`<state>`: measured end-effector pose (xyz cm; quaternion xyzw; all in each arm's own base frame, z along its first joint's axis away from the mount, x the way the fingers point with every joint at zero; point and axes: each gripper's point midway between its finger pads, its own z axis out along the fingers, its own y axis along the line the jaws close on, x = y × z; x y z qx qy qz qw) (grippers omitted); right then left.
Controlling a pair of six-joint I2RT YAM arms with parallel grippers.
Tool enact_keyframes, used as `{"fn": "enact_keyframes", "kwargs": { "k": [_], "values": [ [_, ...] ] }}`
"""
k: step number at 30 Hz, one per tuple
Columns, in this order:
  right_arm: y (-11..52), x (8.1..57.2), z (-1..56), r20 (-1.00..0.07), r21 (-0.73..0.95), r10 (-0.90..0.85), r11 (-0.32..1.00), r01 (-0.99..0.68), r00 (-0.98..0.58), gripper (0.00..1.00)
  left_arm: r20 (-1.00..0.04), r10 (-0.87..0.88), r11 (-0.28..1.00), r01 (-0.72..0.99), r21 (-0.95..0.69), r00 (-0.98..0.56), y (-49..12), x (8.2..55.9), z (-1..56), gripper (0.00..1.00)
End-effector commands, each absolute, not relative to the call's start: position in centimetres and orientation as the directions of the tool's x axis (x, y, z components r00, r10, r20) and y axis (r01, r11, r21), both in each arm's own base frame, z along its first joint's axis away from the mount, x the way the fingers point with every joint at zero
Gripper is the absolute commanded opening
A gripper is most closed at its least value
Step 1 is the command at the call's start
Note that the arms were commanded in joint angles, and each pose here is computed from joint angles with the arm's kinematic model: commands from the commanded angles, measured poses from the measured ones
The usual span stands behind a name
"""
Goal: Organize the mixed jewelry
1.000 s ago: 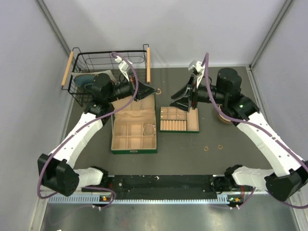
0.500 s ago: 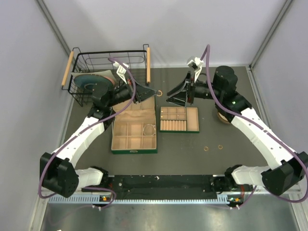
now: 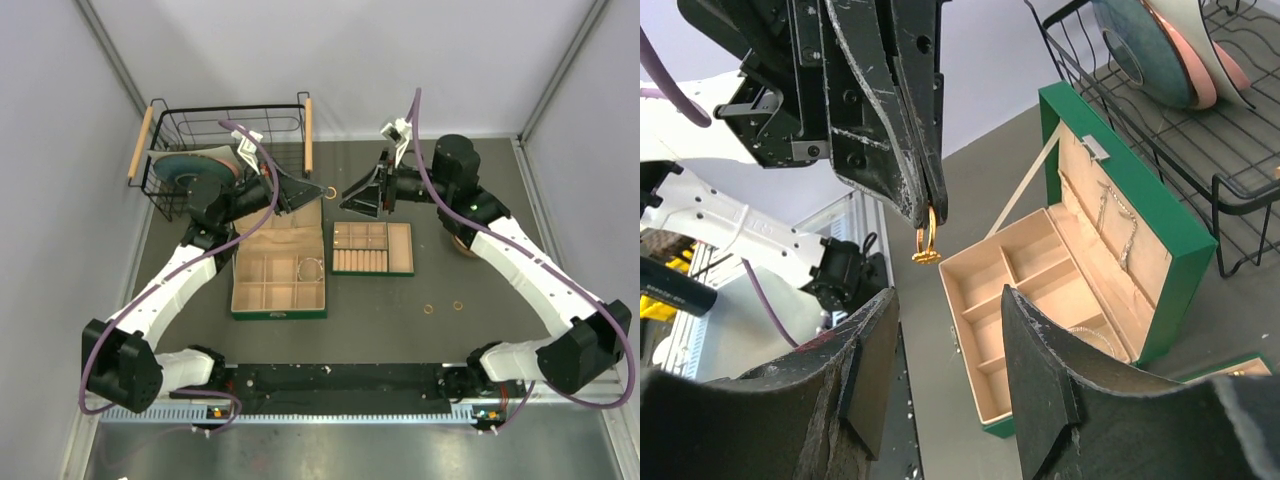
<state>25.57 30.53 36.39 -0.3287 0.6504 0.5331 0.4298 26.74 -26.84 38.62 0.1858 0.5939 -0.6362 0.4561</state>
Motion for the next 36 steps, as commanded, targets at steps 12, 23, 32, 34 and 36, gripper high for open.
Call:
{"fn": "enact_keyframes", "kwargs": {
  "k": [12, 23, 32, 34, 36],
  "values": [
    [30.8, 25.6, 40.2, -0.93, 0.365, 0.099, 0.15, -0.919, -0.353, 0.43, -0.806, -0.374, 0.112, 0.84, -0.53, -0.459, -26.6, 25.9, 39.7, 0.0],
    [31.3, 26.1, 40.1, -0.925, 0.379, 0.096, 0.141, -0.915, -0.368, 0.4, -0.807, -0.372, 0.109, 0.841, -0.529, -0.459, -26.8, 25.9, 39.7, 0.0],
    [31.3, 26.0, 40.4, -0.924, 0.381, 0.096, 0.129, -0.916, -0.371, 0.32, -0.811, -0.363, 0.119, 0.84, -0.529, -0.459, -27.0, 26.0, 39.3, 0.0],
    [31.4, 26.0, 40.5, -0.923, 0.383, 0.096, 0.124, -0.915, -0.373, 0.31, -0.812, -0.361, 0.121, 0.84, -0.528, -0.458, -27.0, 26.1, 39.3, 0.0],
    [31.5, 26.0, 40.5, -0.922, 0.384, 0.096, 0.121, -0.915, -0.375, 0.29, -0.812, -0.361, 0.122, 0.84, -0.528, -0.458, -27.0, 26.0, 39.3, 0.0]
  ]
}}
